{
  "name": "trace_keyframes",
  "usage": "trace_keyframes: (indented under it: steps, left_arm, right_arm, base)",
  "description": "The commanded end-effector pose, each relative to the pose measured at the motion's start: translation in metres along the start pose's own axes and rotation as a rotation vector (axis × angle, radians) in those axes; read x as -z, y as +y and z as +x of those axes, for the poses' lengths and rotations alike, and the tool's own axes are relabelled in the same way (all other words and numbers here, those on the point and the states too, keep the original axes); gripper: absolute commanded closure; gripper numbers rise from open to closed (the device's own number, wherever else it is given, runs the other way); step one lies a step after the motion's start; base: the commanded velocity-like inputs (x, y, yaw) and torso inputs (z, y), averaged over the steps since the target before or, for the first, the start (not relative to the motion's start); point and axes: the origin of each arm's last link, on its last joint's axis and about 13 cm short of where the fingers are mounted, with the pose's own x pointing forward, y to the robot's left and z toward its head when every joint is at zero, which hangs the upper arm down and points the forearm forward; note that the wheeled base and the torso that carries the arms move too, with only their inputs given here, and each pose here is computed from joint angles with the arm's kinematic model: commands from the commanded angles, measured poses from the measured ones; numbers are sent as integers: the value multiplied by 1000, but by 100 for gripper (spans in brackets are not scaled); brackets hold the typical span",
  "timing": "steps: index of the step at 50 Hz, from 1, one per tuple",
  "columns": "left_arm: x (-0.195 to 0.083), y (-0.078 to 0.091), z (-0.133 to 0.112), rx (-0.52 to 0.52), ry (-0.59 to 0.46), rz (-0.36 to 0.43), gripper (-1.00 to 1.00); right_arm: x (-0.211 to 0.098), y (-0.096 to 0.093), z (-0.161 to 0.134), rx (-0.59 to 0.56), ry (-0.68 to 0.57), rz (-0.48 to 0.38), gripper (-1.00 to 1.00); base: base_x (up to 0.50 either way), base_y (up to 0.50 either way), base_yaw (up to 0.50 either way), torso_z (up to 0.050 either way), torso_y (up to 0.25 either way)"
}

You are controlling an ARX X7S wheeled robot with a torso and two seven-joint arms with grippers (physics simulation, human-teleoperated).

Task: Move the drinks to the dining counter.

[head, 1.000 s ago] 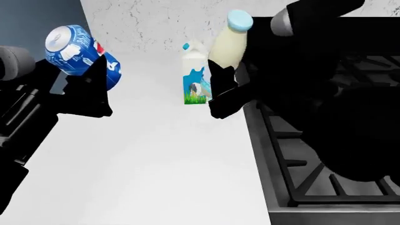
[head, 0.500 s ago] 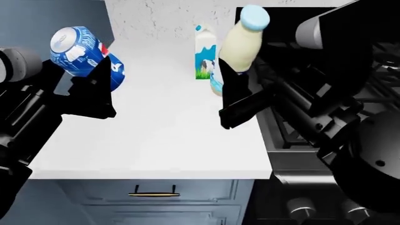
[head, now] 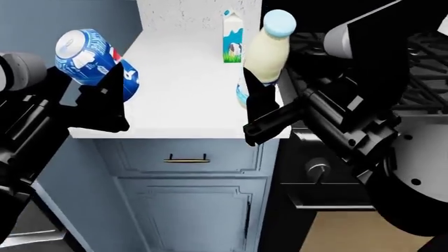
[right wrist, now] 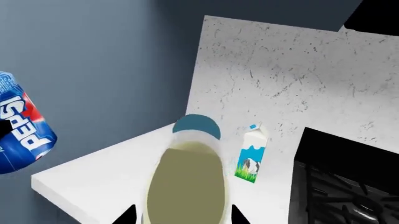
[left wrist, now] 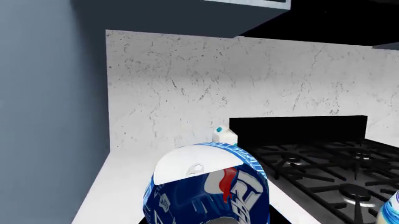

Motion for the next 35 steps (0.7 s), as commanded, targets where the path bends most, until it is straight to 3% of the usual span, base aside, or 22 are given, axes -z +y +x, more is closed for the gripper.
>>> trace_keyframes:
  steps: [1, 20, 35]
  left_arm:
    - [-1, 1, 0, -7, -7, -7, 100]
    - [-1, 0, -1, -5, -8, -8, 100]
    - [-2, -1, 2, 3, -7, -5, 100]
  right_arm:
    - [-1, -2, 0, 16, -19, -20, 100]
    - [1, -3, -1, 33, -20, -33, 100]
    - [1, -2, 1, 26, 3, -46, 100]
  base:
    - [-500, 109, 0, 0, 0]
    - [-500, 124, 0, 1, 0]
    - [-474, 339, 0, 0, 0]
